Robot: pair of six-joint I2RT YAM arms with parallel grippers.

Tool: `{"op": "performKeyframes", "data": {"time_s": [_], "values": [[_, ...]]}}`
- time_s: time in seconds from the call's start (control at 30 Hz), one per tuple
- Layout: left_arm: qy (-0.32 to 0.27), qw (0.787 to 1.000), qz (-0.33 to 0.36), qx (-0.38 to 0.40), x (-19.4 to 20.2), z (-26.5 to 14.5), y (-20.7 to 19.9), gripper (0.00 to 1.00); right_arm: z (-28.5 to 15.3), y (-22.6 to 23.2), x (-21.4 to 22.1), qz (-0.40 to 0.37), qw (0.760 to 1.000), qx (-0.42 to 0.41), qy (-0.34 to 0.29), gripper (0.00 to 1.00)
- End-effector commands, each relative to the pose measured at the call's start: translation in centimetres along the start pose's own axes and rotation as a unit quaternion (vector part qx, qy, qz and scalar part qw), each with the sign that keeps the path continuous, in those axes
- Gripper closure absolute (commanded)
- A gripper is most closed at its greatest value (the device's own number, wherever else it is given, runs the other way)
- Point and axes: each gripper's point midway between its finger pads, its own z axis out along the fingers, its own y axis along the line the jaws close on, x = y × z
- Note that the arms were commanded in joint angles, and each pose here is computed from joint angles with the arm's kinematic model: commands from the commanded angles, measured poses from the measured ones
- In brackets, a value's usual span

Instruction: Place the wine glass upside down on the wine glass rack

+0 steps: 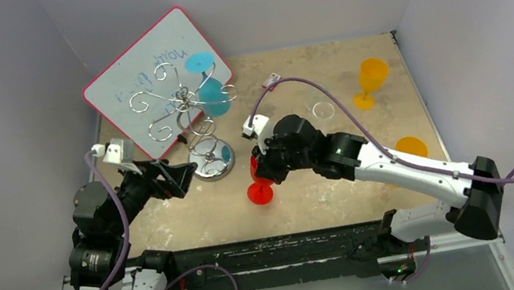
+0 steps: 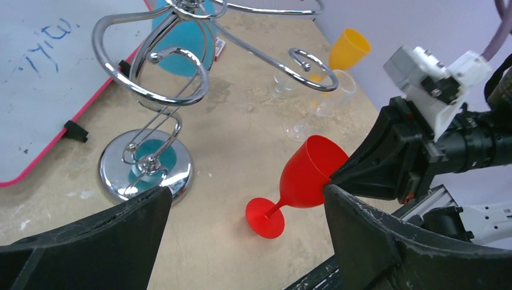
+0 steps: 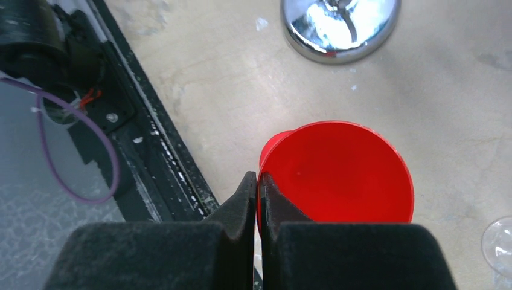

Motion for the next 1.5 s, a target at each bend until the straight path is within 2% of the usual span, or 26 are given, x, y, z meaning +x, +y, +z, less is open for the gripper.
{"op": "performKeyframes", "data": {"time_s": [0.0,0.23,0.43,0.57,0.7,0.83,1.17,1.47], "values": [[-0.021,0.997,0.044,0.056,-1.4,0.5,-1.7,0.03,-3.9,2.0,-4.1,-0.028,0.997,-0.04,-0.055,1.0],[-0.01,0.995,0.061,0.083,-1.3,0.6,-2.6,0.03,-6.3,4.1,-5.4,-0.03,0.992,-0.107,-0.063,1.0],[-0.005,0.993,0.062,0.099,-1.0,1.4,-2.6,0.05,-7.9,3.7,-6.4,-0.016,0.987,-0.142,-0.076,1.0],[0.027,0.992,0.032,0.123,0.8,2.9,-2.5,0.1,-7.7,1.3,-6.1,0.013,0.991,-0.119,-0.067,1.0],[0.016,0.992,0.03,0.118,0.9,3.3,-2.1,0.1,-7.7,0.6,-6.2,0.027,0.991,-0.114,-0.066,1.0],[0.032,0.992,0.024,0.123,1.7,4.2,-1.8,0.11,-8.1,0.4,-6.4,0.037,0.991,-0.112,-0.069,1.0],[0.047,0.99,0.035,0.129,2.4,5.7,-1.8,0.12,-9.2,-1.5,-6.8,0.075,0.987,-0.115,-0.08,1.0],[0.073,0.983,0.07,0.15,4.3,7.7,-3.3,0.14,-9.5,-1.4,-6.3,0.095,0.984,-0.144,-0.049,1.0]]}}
